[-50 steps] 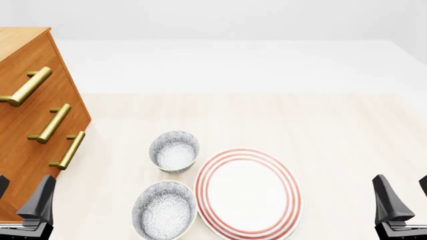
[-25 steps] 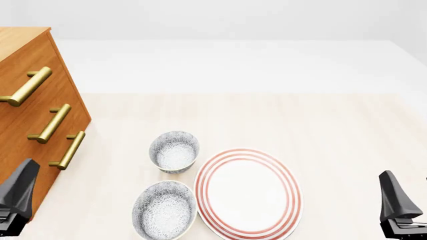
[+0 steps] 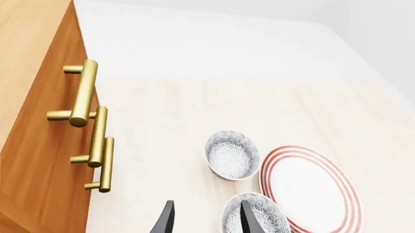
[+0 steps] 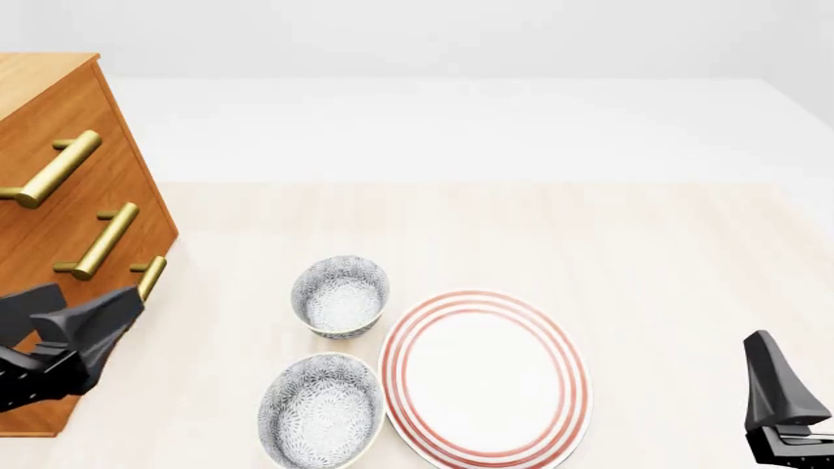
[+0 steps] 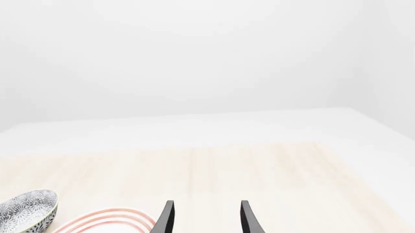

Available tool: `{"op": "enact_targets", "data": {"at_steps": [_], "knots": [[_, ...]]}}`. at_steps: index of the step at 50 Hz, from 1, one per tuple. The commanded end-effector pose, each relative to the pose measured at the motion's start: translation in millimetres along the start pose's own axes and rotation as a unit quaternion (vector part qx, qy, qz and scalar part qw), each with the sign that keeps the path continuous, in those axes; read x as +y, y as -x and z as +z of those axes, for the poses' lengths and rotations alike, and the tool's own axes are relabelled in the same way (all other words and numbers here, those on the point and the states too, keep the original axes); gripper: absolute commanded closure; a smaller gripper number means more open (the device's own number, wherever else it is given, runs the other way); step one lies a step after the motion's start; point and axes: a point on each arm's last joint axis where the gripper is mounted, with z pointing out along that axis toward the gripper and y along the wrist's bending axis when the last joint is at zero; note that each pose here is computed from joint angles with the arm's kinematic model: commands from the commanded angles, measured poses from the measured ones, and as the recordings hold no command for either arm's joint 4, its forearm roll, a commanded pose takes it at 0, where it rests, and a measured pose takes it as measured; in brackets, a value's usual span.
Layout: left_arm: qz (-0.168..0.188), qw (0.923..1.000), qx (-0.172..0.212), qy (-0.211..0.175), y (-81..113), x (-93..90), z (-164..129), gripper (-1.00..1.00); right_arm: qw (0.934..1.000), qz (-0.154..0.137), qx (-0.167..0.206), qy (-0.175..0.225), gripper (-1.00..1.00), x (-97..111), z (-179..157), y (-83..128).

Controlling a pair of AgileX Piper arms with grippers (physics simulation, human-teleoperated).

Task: Stack the bowl in the middle on the bowl at the back.

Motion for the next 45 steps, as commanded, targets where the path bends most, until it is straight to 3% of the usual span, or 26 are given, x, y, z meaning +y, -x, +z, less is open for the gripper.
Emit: {"op": "enact_targets", "data": {"at_steps": [1, 5, 8, 11, 13, 17, 28, 37, 45], "knots": [[-0.012, 0.9951, 0.097, -0.017, 16.8, -11.6, 15.0, -1.0, 1.0, 0.002, 0.0, 0.0, -1.0, 0.0, 0.0, -0.1], [-0.018, 0.9894, 0.141, -0.028, 17.5, -17.9, 20.6, -1.0, 1.0, 0.002, -0.001, 0.0, -1.0, 0.0, 0.0, 0.1], [-0.015, 0.9876, 0.153, -0.033, 19.6, -20.5, 21.4, -1.0, 1.0, 0.003, -0.001, -0.001, -1.0, -0.1, 0.0, 0.1], [-0.057, 0.9811, 0.183, -0.024, 12.8, -21.8, 26.9, -1.0, 1.0, 0.003, -0.002, -0.001, -1.0, -0.1, 0.0, 0.4], [-0.04, 0.9806, 0.188, -0.039, 15.2, -25.5, 23.0, -1.0, 1.0, 0.003, -0.003, -0.001, -1.0, -0.1, 0.0, 0.5], [-0.048, 0.9761, 0.208, -0.04, 10.9, -25.6, 16.1, -1.0, 1.0, 0.0, -0.002, 0.0, -1.0, 0.0, 0.0, 0.5], [-0.031, 0.9674, 0.244, -0.061, 2.0, -27.4, 1.5, -1.0, 1.0, -0.005, -0.001, 0.003, -1.0, 0.3, 0.0, 0.2], [-0.059, 0.9561, 0.278, -0.071, -34.0, -23.0, -1.6, -1.0, 1.0, -0.005, -0.005, 0.001, -1.0, 0.1, 0.0, 1.4], [-0.085, 0.9555, 0.273, -0.075, -39.8, -23.2, -0.4, -1.0, 1.0, -0.005, -0.006, 0.001, -1.0, 0.2, 0.0, 1.8]]}}
